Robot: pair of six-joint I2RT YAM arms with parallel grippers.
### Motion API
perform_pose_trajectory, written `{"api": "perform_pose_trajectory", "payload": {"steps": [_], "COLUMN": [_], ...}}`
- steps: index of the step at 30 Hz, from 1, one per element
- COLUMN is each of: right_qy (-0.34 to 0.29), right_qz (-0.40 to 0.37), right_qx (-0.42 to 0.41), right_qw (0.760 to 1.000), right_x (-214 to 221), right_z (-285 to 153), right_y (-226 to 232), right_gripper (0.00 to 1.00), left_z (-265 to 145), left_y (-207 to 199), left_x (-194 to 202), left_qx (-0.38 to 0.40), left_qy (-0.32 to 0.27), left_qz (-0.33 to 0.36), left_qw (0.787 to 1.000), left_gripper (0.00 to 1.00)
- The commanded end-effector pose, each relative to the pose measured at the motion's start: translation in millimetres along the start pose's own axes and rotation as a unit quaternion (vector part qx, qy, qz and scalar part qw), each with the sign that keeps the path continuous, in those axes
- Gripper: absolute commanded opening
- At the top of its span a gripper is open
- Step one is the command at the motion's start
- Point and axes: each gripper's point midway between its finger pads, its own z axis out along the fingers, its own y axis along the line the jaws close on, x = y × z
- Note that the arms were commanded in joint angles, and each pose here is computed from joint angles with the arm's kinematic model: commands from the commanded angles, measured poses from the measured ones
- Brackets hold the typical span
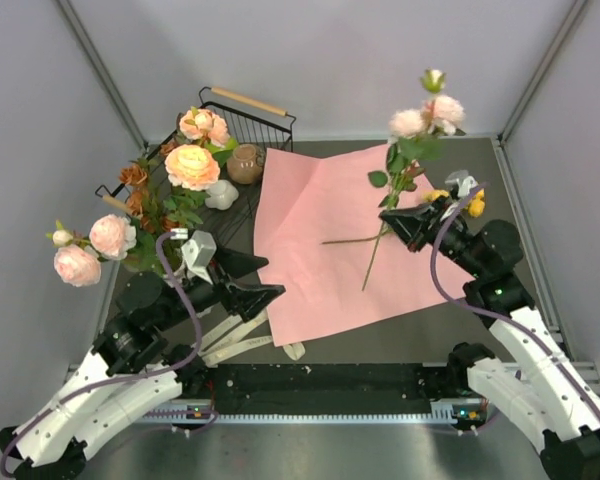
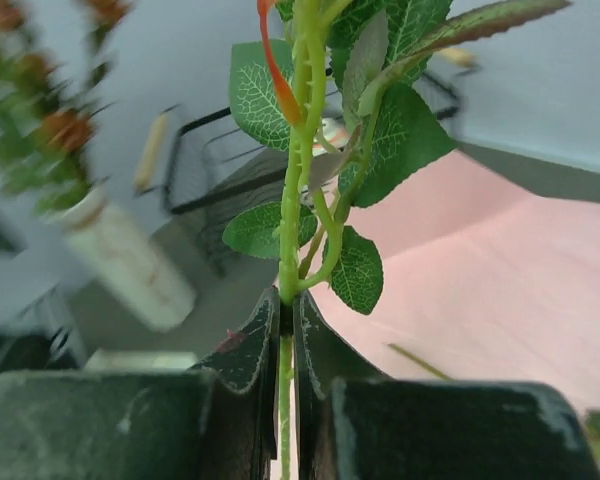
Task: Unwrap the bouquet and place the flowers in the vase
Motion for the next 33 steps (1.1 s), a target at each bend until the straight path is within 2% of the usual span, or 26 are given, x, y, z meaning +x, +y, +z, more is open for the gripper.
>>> {"api": "perform_pose_trajectory", "payload": {"steps": [1, 5, 7, 8, 11, 13, 15, 21, 29, 33], "right_qy": [0.060, 0.061, 0.067, 0.069, 0.064, 0.067, 0.065, 0.073, 0.081, 0.082], "right_qz": [-0.097, -0.064, -0.056, -0.055, -0.049, -0.039, -0.038, -0.040, -0.036, -0.039], "right_qx": [-0.274, -0.348, -0.367, -0.372, -0.390, -0.401, -0.407, -0.420, -0.434, -0.438], "right_qw": [0.955, 0.933, 0.926, 0.924, 0.917, 0.913, 0.910, 0.904, 0.897, 0.895], "right_x": [1, 4, 12, 14, 16, 16, 15, 20, 25, 25], "right_z": [-40, -55, -58, -59, -61, -64, -65, -73, -81, -84], "right_y": [97, 129, 140, 143, 152, 156, 158, 161, 167, 169], "right_gripper": [0.00, 0.00, 0.00, 0.00, 0.00, 0.00, 0.00, 0.00, 0.00, 0.00], "left_z": [17, 45, 59, 61, 79, 97, 108, 116, 128, 134], "left_y": [-27, -44, -48, -59, -71, -74, -69, -71, -75, -76], "left_x": [-29, -31, -27, -37, -30, -19, -12, -17, -21, -25], "left_qx": [0.066, 0.132, 0.157, 0.190, 0.235, 0.225, 0.196, 0.180, 0.195, 0.199], "left_qy": [-0.033, -0.029, -0.017, -0.027, 0.017, 0.057, 0.064, 0.044, 0.048, 0.046], "left_qz": [-0.056, -0.126, -0.170, -0.181, -0.191, -0.200, -0.184, -0.167, -0.173, -0.174], "left_qw": [0.996, 0.983, 0.973, 0.965, 0.953, 0.952, 0.961, 0.968, 0.964, 0.963], "left_gripper": [0.84, 0.84, 0.79, 0.79, 0.77, 0.79, 0.79, 0.73, 0.79, 0.75]}}
